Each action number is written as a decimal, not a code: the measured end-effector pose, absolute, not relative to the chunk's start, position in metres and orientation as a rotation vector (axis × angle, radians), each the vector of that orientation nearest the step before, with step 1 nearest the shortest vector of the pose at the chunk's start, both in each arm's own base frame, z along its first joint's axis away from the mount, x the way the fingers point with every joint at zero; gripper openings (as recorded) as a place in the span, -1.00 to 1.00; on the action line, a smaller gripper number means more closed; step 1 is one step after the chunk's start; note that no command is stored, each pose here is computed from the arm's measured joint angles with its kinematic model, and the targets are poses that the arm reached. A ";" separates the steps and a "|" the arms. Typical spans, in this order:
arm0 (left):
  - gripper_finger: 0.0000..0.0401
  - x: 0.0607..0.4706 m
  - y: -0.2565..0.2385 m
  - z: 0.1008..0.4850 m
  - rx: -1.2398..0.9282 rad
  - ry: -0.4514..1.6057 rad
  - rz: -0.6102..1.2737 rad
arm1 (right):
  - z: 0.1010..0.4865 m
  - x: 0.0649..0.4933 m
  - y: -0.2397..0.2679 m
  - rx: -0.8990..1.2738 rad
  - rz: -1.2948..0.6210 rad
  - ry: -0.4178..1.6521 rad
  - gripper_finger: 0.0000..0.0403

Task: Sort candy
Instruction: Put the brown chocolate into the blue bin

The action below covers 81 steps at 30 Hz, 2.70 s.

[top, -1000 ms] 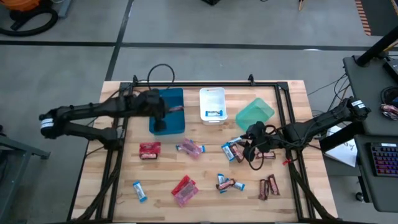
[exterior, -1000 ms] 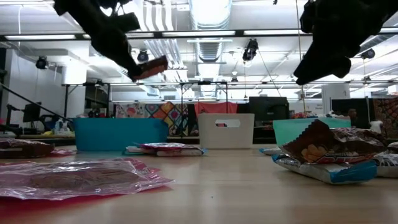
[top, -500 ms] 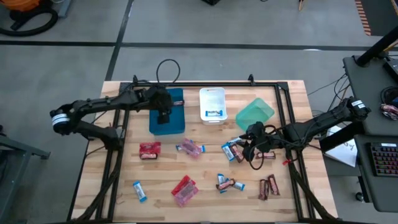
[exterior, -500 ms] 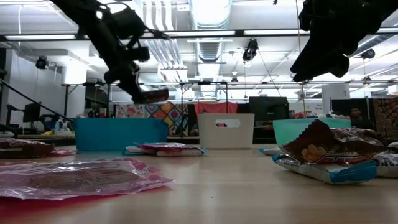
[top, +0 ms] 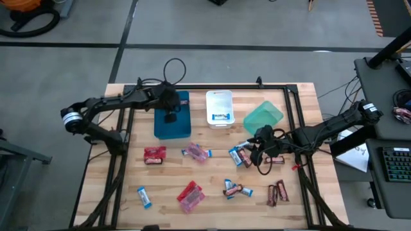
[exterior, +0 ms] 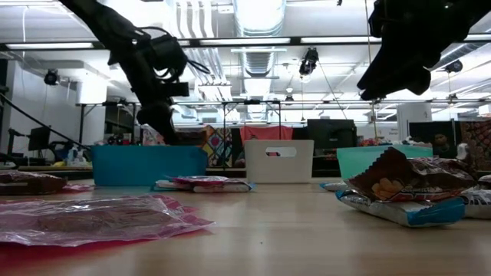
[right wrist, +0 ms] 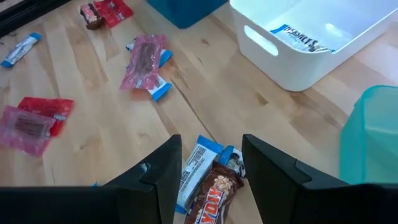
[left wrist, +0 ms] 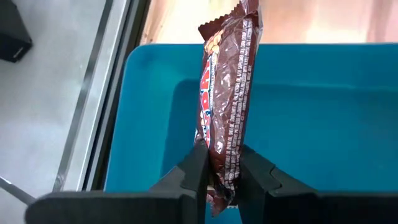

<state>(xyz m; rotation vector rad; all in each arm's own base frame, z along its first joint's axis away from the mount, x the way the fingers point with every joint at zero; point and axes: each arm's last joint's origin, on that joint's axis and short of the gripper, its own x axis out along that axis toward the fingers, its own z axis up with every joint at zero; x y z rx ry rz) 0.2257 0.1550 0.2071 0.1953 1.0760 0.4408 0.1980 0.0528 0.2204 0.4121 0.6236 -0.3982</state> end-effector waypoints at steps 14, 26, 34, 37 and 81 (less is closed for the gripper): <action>-0.80 0.226 0.168 0.186 0.284 1.254 0.667 | 0.211 0.207 0.056 0.401 -0.406 0.644 -0.21; -0.54 0.225 0.168 0.176 0.250 1.325 0.702 | 0.207 0.211 0.057 0.414 -0.411 0.646 -0.19; -0.27 0.219 0.163 0.179 0.208 1.354 0.710 | 0.220 0.216 0.062 0.474 -0.307 0.661 -0.05; -0.25 0.216 0.160 0.180 0.163 1.364 0.731 | 0.231 0.219 0.065 0.518 -0.233 0.670 -0.05; -0.33 0.234 0.000 0.295 -0.078 0.456 0.065 | 0.203 0.276 0.090 0.565 -0.534 1.343 0.01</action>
